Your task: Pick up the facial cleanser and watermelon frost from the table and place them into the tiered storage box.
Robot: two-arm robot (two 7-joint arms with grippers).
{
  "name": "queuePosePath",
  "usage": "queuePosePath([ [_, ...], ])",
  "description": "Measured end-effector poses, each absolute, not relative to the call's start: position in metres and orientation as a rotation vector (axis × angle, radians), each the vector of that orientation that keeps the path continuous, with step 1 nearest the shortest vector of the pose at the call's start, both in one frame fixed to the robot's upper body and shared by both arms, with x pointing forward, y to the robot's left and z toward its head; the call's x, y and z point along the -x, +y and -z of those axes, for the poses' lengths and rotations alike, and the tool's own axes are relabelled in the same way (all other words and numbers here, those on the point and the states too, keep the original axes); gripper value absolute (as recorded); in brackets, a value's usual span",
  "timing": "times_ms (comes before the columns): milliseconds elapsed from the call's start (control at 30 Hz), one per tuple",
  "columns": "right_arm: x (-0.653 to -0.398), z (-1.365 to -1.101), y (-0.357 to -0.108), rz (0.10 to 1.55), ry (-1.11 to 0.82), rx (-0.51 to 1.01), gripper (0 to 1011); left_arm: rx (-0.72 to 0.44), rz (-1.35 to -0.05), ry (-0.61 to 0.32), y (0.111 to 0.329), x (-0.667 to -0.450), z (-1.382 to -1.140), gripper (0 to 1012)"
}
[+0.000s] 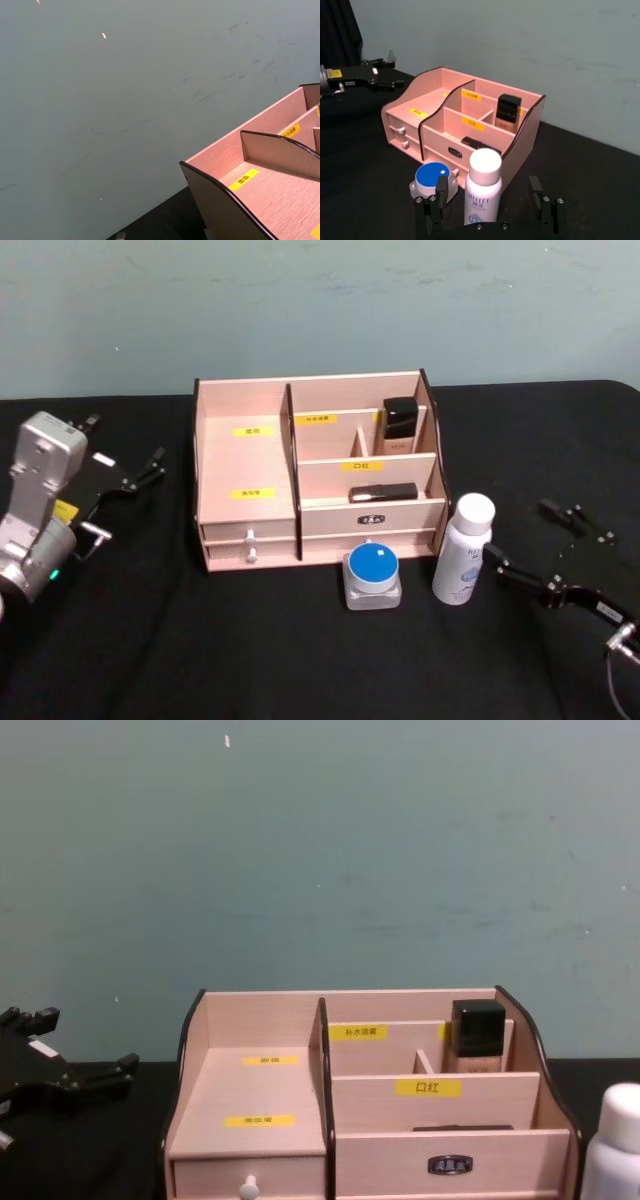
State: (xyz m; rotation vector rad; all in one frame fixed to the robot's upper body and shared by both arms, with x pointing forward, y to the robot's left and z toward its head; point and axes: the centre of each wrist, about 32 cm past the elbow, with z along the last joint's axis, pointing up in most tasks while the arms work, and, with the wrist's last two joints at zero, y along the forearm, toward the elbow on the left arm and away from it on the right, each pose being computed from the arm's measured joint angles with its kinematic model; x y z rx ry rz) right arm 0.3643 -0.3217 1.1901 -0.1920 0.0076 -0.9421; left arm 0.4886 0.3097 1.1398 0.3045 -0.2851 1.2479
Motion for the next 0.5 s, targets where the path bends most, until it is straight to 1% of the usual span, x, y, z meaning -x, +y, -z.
queuePosePath([
  [500,-0.376,-1.166,-0.320,0.923,0.081,0.218,1002,-0.304,-1.248,-0.285,0.310,-0.489,-1.140,1010],
])
